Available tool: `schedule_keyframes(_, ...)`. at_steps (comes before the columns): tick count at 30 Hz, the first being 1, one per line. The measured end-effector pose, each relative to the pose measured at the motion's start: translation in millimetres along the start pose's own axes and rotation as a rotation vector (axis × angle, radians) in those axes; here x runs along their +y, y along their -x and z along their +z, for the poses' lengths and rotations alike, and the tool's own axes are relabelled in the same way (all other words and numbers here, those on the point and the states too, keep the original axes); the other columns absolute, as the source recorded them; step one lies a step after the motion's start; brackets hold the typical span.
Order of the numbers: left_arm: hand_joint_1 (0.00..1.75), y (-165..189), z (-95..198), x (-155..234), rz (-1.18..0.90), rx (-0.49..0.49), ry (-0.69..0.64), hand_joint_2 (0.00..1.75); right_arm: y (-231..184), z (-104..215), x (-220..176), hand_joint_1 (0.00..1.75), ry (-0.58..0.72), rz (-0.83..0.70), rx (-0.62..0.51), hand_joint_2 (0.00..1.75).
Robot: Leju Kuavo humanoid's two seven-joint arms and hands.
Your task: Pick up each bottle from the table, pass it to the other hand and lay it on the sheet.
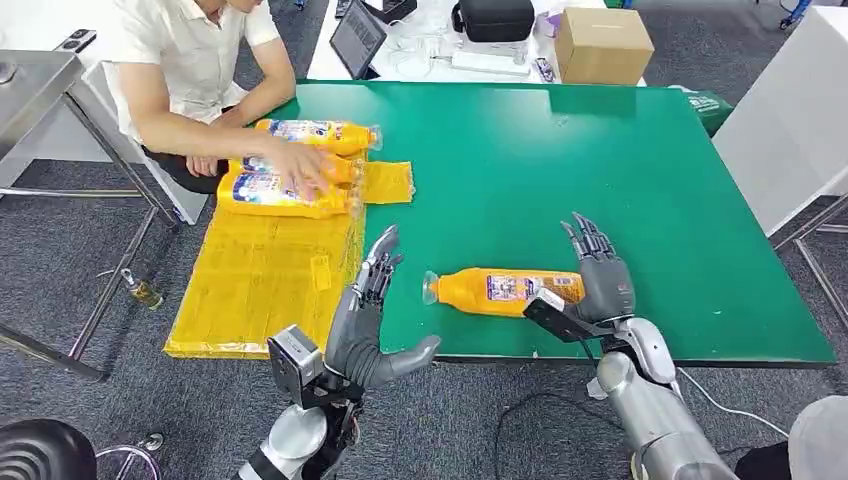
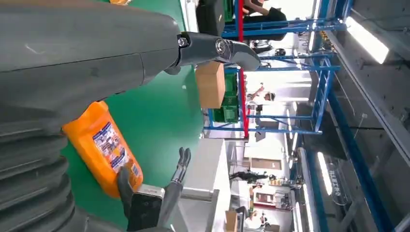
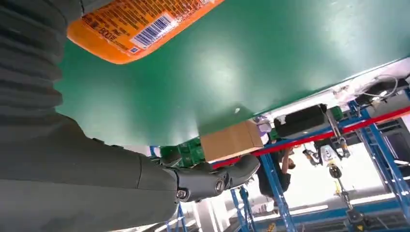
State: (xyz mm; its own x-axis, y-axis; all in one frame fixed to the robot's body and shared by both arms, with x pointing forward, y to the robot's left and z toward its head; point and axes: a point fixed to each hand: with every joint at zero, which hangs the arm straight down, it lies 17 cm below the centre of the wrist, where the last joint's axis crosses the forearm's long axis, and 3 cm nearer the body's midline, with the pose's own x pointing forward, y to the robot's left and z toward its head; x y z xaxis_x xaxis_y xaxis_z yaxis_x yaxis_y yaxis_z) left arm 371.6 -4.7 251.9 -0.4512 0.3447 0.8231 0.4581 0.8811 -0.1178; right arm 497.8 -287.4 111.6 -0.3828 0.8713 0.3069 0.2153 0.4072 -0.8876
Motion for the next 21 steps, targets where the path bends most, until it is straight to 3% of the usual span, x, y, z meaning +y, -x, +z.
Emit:
schedule_keyframes(5, 0.00, 2.0, -1.8, 3.3, 0.008, 0.016, -0.016, 1.75, 9.5, -0.1, 9.9, 0.00, -0.050, 0.003, 0.028, 1.75)
schedule_keyframes(12, 0.00, 30.1, -5.6, 13.0, 0.039, 0.167, -0.066, 1.75, 24.4, -8.0, 26.7, 0.00, -0.160, 0.025, 0.067, 1.75)
schedule_keyframes(21, 0.00, 32.0, -8.6, 3.4, 0.050, 0.175, -0.033, 1.75, 29.6, -3.3, 38.8, 0.00, -0.256, -0.059, 0.086, 1.75)
